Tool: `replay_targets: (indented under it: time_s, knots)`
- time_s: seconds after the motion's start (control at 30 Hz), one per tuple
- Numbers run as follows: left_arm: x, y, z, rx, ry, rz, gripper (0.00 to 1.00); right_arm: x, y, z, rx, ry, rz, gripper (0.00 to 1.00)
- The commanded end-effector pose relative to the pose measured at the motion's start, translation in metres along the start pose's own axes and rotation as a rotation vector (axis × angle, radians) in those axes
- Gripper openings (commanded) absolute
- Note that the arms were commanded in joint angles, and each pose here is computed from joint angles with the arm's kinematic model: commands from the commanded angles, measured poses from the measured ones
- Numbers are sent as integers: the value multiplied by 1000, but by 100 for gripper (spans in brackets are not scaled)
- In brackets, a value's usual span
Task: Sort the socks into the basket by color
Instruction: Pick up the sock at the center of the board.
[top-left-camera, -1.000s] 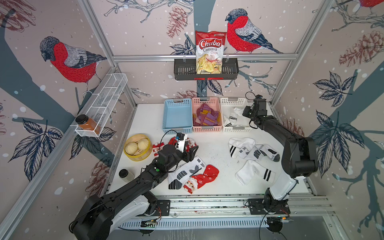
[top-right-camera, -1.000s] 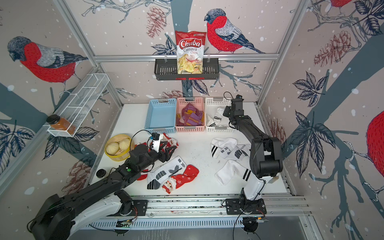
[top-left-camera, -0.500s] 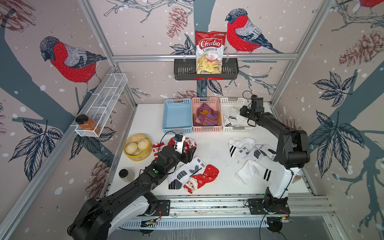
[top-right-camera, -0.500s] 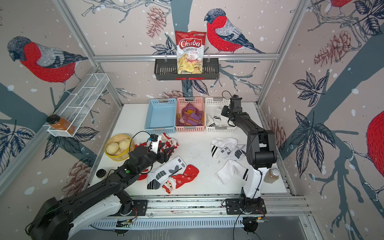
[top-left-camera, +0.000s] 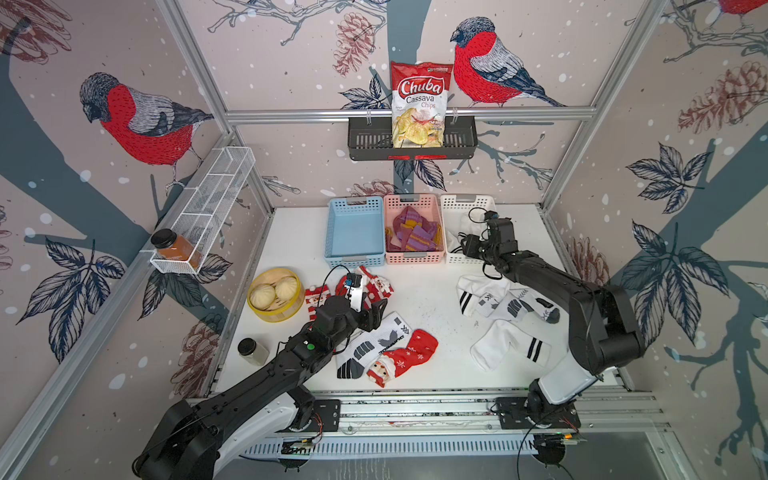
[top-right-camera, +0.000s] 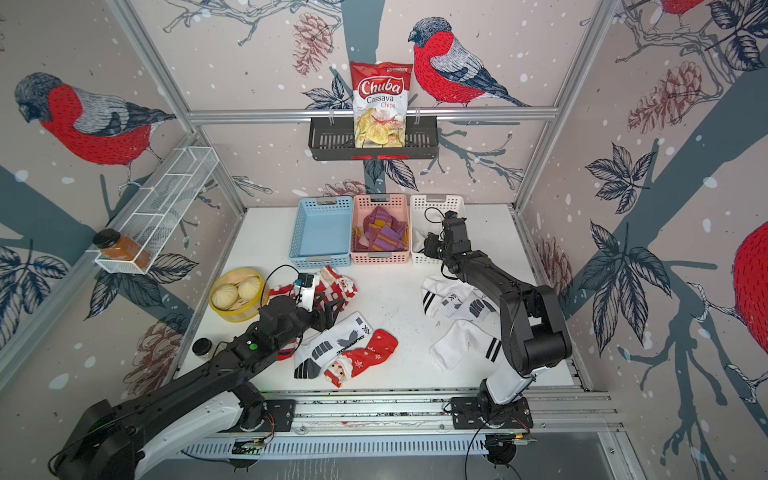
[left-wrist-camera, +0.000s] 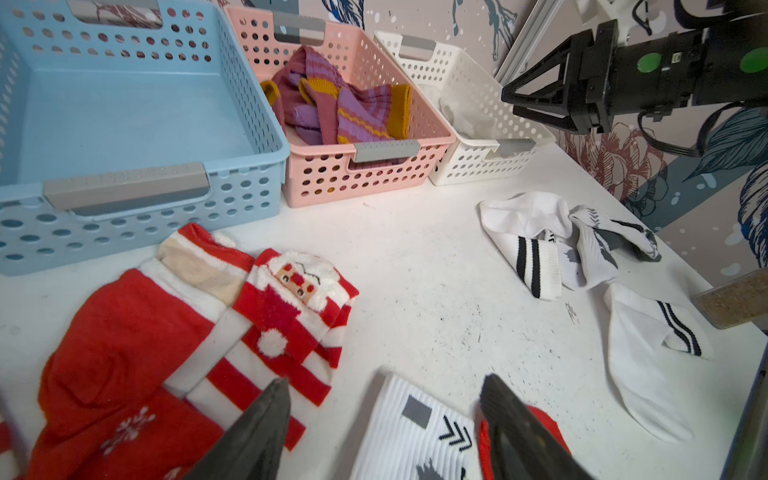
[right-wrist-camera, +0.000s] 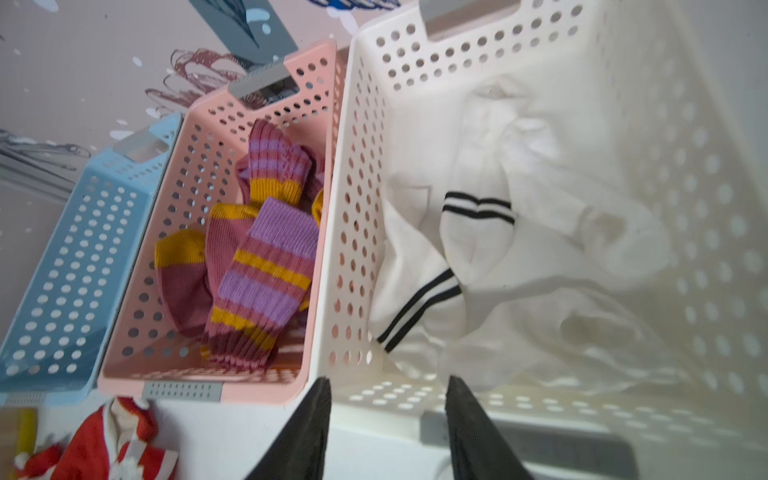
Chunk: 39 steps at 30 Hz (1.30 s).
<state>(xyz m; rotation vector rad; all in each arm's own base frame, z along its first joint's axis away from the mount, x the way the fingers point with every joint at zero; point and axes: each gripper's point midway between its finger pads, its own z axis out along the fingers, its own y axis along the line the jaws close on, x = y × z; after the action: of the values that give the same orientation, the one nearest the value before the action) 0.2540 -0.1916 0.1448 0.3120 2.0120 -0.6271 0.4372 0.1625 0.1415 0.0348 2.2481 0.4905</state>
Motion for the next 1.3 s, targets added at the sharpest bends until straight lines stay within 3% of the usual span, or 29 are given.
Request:
replay_targets:
  time_s: [0.0,0.27,0.5,0.67,0.97,1.27]
  knots:
    - [10,9,-3,-41,29,-22,73,0,19,-9,-40,-51,10,48]
    - [15,24,1,-126,45,-37,74,37,51,-37,-98,-47,1,52]
    - [13,42,17,-217,60,-47,75,65,48,-61,-126,-41,13,54]
    - [9,46,31,-209,78,-53,73,66,43,-70,-112,-53,12,55]
    - [16,82,36,-336,104,-105,73,64,43,-78,-116,-70,7,57]
    - [34,141,15,-541,87,-278,76,68,42,-77,-117,-62,7,57]
